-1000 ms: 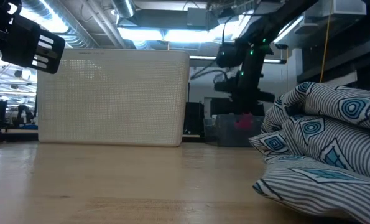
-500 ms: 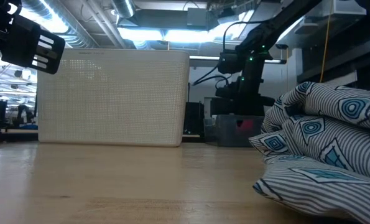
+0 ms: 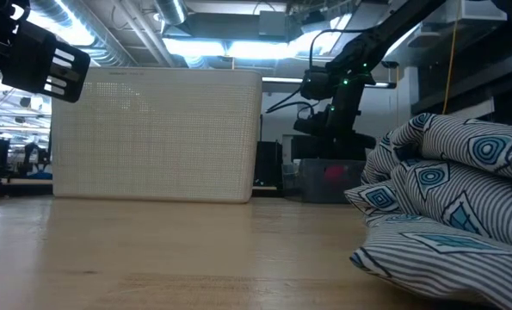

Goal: Pick & place medical supplies in basket/bin
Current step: Put the pink bandage into the black bin, then put the red bandage into the black bin

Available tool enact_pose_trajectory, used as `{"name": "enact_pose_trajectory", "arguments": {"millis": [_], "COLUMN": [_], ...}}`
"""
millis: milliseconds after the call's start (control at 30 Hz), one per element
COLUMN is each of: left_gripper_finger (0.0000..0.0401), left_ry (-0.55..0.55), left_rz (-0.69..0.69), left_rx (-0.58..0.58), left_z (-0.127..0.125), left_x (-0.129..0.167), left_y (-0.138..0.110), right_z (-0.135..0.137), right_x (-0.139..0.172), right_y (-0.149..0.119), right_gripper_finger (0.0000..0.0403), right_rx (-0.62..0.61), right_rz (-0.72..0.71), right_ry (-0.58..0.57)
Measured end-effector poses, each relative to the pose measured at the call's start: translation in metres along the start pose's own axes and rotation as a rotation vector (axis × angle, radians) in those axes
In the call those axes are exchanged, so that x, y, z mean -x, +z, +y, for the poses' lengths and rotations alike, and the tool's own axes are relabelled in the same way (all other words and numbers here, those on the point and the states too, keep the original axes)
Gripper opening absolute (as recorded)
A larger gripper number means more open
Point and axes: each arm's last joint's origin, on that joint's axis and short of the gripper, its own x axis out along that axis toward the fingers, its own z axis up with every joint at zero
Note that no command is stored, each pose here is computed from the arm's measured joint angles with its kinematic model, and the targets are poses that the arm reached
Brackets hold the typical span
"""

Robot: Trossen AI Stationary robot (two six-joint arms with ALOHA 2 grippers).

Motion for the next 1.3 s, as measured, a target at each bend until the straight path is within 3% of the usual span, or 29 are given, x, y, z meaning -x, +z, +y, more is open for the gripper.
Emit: {"name": "enact_pose_trajectory", "arguments": {"millis": [200, 767, 1133, 1300], "left_gripper_finger": [0.0187, 0.0187, 0.0187, 0.0187], "left_ry": [0.000, 0.000, -0.001, -0.001], "left_rz": [0.001, 0.001, 0.003, 0.010], "left_rx": [0.006, 0.007, 0.018, 0.017], "left_z": [0.000, 0.000, 0.000, 0.000], "left_x": [0.000, 0.000, 0.000, 0.000], "left_y": [0.000, 0.000, 0.000, -0.001], "right_z": [0.000, 0.003, 0.039, 0.048], "right_x": [0.000, 0.005, 0.049, 0.077], "right_y": [0.000, 0.001, 0.012, 0.002], "right_gripper_finger": [0.0107, 0.0100, 0.0100, 0.0100], "right_rx": [-0.006, -0.006, 0.042, 0.091], "right_rz": [0.000, 0.050, 0.054, 0.131], "right_ry": [0.000, 0.069, 0.143, 0.002]}}
